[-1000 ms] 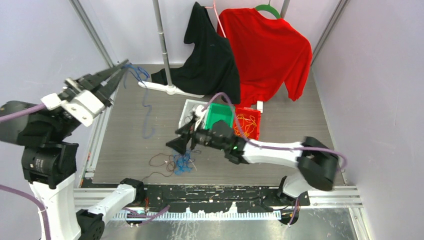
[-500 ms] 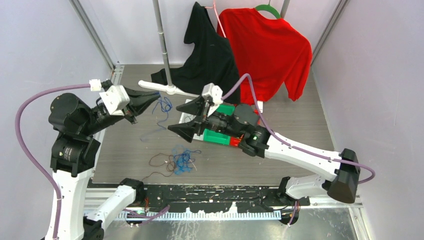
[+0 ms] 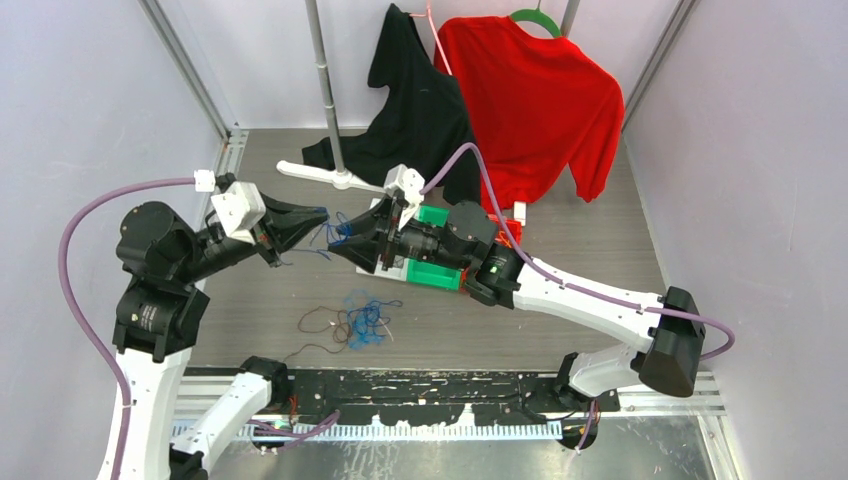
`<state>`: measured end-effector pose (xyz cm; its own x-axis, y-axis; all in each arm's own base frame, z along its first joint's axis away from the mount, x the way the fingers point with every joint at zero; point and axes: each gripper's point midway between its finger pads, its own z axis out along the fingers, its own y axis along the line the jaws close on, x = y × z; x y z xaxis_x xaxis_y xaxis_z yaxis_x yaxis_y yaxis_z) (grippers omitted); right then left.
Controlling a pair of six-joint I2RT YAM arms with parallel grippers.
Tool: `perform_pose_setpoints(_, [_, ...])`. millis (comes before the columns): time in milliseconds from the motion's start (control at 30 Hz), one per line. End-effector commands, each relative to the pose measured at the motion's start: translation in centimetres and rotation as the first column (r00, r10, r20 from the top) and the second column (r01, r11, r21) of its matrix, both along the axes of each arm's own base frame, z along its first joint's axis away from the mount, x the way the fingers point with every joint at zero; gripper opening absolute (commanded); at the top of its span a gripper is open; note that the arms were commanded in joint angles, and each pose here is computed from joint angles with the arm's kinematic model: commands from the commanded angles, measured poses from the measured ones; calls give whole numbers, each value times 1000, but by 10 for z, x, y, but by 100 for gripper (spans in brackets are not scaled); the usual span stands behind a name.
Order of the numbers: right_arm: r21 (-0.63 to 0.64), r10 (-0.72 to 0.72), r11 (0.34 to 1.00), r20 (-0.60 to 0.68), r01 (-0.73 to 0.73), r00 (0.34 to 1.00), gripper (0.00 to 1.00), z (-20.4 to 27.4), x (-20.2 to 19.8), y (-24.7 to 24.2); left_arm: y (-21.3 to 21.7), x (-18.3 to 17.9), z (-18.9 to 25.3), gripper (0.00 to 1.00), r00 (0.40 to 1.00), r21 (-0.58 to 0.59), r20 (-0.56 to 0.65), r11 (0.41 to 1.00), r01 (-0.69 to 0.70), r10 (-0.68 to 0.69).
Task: Untangle the cables
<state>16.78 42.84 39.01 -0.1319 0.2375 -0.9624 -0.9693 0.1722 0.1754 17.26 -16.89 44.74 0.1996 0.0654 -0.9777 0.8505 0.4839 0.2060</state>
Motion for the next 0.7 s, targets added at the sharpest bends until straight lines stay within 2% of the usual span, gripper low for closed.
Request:
perform_pose_setpoints(0, [124, 23, 992, 38, -28, 999, 40, 44, -7, -8, 1, -3, -4, 0, 1000, -19, -14, 1000, -3, 2])
perform_pose_setpoints(67, [127, 25, 992, 29, -28, 999, 31, 45, -8, -10, 1, 0, -9, 0, 1000, -13, -21, 1000, -13, 12])
perform_pose_setpoints(167, [136, 4, 991, 12, -6, 1000, 6, 44, -5, -13, 2, 5, -18, 0, 999, 3, -29, 1000, -23, 23])
perform_pose_setpoints(200, [139, -2, 990, 8, 1, 1000, 2, 44, -4, -15, 3, 7, -21, 0, 999, 8, -35, 999, -31, 31])
perform_pose_setpoints(333, [123, -57, 990, -49, 62, 997, 1, 35, 13, -24, 8, 14, -40, 2, 997, 70, -42, 996, -62, 65])
perform_pose_setpoints(367, [108, -85, 990, -71, 92, 994, 1, 30, 22, -29, 11, 17, -47, 10, 995, 93, -48, 993, -79, 84])
perform_pose_setpoints(400, [85, -122, 988, -93, 130, 988, 1, 22, 33, -34, 13, 19, -55, 25, 994, 126, -51, 988, -89, 96])
perform_pose_setpoints(433, [50, -170, 983, -112, 176, 979, 1, 12, 46, -41, 16, 19, -64, 41, 993, 167, -50, 981, -94, 104])
perform_pose_setpoints(467, [-13, -233, 972, -116, 233, 965, 1, -4, 61, -48, 20, 21, -72, 62, 992, 209, -46, 972, -106, 118])
perform_pose_setpoints(533, [-154, -367, 924, -97, 350, 925, 1, -39, 92, -66, 31, 29, -87, 77, 982, 274, -55, 949, -157, 178])
perform_pose_setpoints(667, [-424, -594, 727, 6, 540, 805, 1, -113, 141, -113, 52, 44, -106, 93, 950, 364, -80, 896, -255, 303])
